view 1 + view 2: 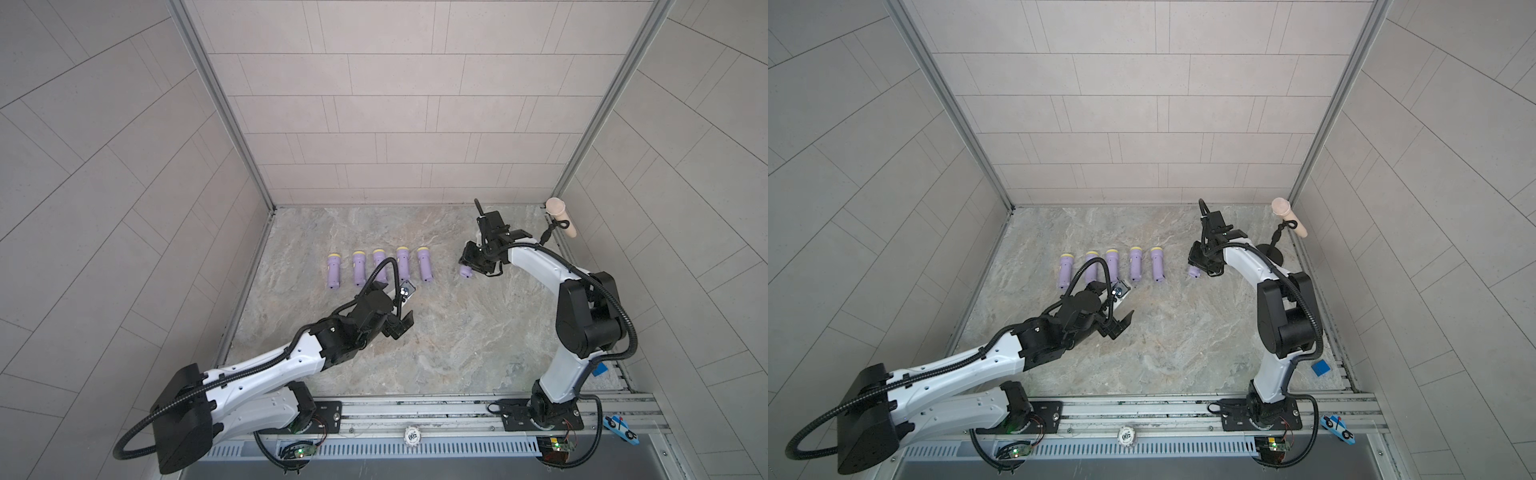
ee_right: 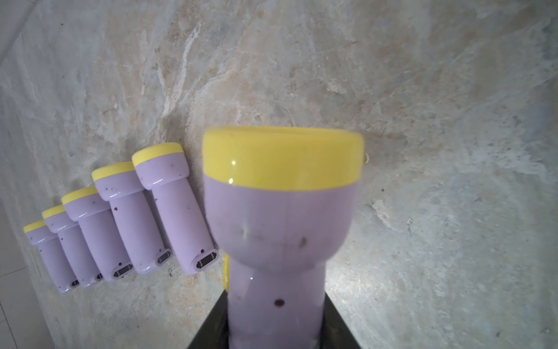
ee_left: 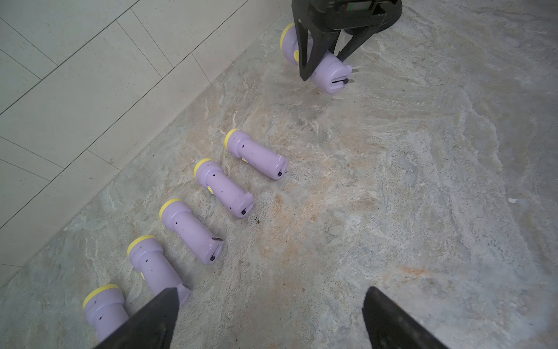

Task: Close the plug at the bottom of the flashlight
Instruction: Pick up the flashlight from the center of the board.

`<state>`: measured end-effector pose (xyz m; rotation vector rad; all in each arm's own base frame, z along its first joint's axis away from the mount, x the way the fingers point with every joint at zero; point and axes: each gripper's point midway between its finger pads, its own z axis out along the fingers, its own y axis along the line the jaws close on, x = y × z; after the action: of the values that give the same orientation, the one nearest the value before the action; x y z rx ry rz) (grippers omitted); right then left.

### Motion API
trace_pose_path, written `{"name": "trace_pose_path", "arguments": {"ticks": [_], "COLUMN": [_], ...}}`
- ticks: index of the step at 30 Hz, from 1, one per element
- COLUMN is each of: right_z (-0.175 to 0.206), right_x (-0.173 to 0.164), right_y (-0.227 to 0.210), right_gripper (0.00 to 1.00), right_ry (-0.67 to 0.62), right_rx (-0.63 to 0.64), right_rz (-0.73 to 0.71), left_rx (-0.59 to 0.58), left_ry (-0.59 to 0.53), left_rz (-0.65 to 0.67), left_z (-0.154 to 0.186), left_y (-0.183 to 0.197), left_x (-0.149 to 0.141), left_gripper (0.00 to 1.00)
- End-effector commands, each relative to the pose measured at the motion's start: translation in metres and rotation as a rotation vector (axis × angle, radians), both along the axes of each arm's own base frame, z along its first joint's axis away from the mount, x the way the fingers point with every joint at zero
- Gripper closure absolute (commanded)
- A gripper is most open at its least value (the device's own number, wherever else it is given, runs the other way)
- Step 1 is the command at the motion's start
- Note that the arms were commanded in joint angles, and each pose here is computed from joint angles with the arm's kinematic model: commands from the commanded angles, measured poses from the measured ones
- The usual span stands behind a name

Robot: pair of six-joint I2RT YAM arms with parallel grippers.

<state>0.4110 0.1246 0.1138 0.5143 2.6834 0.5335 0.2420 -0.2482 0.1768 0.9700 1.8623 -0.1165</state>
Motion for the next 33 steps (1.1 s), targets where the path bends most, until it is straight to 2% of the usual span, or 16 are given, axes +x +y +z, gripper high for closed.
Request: {"name": "trace_pose_path", "arguments": {"ticks": [1,9,19,33], "right_z": [0.022,0.055,0.093,0.115], "right_x": [-0.010,-0.040,-0.085,-0.136], "right_y": [0.004,0.011,0.008,-0.007], "right_gripper": [1.00,1.00,1.00,1.00], "right_ry": [-0.033,-0.075,-0.130,-0.211], "right_rx": [0.028,0.072,0.144,0.201], "right_rz": [-0.004,-0.003,-0.085,-0.137], "left_rx": [-0.031,-0.030,-0.049,-0.105], "left_ry": [-0.053,-0.093,-0.213,-0.277], "left_rz": [-0.022,-0.065,-0.150,-0.275], "left_z": [0.020,0.031,0.056,0.070], "left_y": [-0.006,-0.016,-0.048,-0.100], "left_x": [-0.001,-0.008,-0.016,-0.023], "left_gripper": [0.00,0.00,0.01,0.01]}}
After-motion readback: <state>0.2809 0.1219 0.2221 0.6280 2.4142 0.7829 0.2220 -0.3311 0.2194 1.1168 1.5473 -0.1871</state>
